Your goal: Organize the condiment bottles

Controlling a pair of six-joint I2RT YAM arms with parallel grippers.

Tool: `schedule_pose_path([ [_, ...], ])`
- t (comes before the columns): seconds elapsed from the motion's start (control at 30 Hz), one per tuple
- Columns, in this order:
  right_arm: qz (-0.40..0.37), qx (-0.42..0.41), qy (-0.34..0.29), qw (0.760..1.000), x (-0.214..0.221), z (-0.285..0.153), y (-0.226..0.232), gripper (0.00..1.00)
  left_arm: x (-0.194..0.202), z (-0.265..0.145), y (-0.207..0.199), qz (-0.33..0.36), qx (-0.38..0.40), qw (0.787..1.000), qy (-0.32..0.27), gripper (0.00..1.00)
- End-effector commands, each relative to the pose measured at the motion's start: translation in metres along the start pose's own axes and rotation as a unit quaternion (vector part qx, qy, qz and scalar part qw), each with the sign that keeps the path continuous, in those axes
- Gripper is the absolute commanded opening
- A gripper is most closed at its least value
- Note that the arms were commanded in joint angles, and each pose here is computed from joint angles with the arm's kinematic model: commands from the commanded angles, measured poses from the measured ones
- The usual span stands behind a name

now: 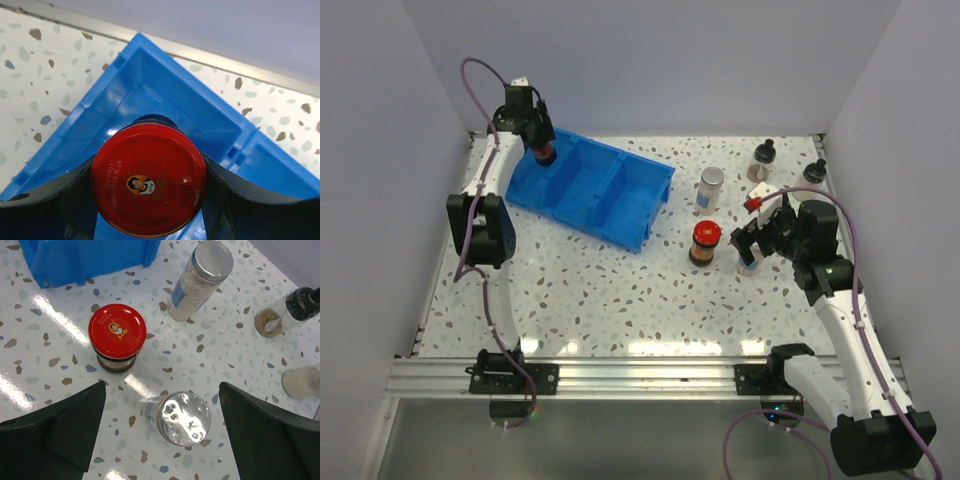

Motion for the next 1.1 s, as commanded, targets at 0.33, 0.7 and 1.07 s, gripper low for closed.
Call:
schedule_pose_path([
  [0.33,-0.009,-0.008,0.003,1.000,0.002,0.005,0.000,0.99,0.002,0.027,0.002,0.012,-0.001,1.000,-0.022,0.72],
  [0.7,-0.011,-0.009,0.005,1.000,0.003,0.005,0.000,0.99,-0.063,-0.043,0.007,0.015,0.004,0.994,-0.107,0.98],
  [1.07,0.006,0.010,0.018,1.000,0.006,0.010,-0.008,0.99,-0.009,-0.202,-0.111,0.132,0.223,0.949,-0.180,1.00],
])
Point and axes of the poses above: each gripper's point midway between its finger pads, its own z axis out along the fingers, its own y axis along the line the jaws close on, x = y × z, the point moved 3 cm from there along -z, back along the fingers, and after that the axes turned 11 degrees about z, right-handed, at the moved point
